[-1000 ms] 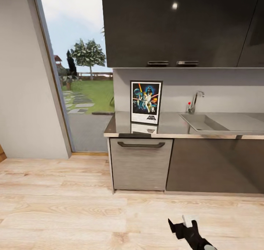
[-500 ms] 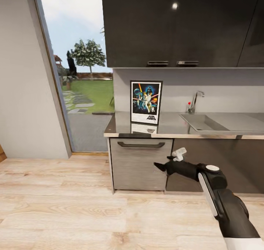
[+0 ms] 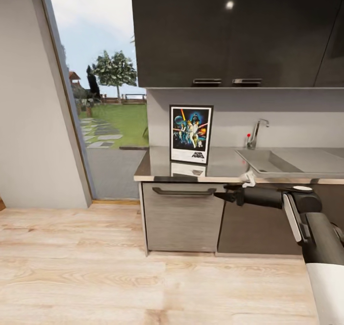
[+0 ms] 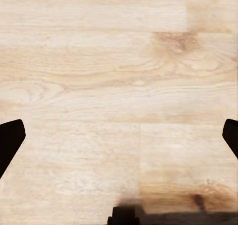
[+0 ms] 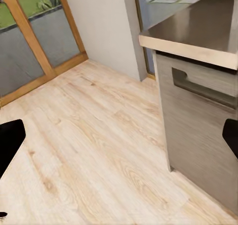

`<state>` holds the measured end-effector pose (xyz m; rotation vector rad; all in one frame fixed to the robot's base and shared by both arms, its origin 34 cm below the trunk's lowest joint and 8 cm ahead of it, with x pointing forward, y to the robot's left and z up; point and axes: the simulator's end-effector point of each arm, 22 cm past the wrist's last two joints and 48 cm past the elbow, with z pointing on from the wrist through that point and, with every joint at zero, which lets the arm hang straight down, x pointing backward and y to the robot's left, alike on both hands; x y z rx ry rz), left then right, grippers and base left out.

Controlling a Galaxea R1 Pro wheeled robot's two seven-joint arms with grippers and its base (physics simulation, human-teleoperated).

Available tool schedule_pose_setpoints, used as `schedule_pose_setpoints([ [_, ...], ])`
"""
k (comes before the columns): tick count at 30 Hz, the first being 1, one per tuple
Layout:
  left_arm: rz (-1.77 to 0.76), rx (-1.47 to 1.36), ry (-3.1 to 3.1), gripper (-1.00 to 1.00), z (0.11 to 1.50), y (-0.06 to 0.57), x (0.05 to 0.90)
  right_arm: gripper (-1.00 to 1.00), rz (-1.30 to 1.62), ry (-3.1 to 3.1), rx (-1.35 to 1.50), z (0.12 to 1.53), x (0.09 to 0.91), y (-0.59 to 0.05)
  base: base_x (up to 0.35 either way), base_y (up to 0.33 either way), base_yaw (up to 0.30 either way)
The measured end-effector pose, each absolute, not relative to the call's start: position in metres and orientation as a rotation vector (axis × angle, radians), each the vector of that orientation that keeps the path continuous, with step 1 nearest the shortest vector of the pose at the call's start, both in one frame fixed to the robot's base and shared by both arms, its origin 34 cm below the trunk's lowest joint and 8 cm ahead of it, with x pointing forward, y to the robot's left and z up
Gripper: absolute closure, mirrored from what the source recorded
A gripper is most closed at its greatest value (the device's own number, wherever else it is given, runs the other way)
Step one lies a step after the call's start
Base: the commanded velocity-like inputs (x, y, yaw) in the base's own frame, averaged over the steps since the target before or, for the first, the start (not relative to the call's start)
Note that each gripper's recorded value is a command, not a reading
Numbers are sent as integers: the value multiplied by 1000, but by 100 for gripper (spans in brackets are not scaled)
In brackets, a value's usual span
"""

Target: Pick up the poster from the kitchen countertop and hang it on one of the wall nails in the kitchen.

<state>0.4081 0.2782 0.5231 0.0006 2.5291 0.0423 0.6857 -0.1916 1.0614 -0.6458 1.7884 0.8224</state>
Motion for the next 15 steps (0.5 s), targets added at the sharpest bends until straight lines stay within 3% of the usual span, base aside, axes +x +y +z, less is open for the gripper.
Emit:
schedule_pose_setpoints([
  [15, 51, 4, 2525, -100, 524, 283, 409, -100, 830, 1779, -643, 1065, 685, -193, 334, 0, 0],
])
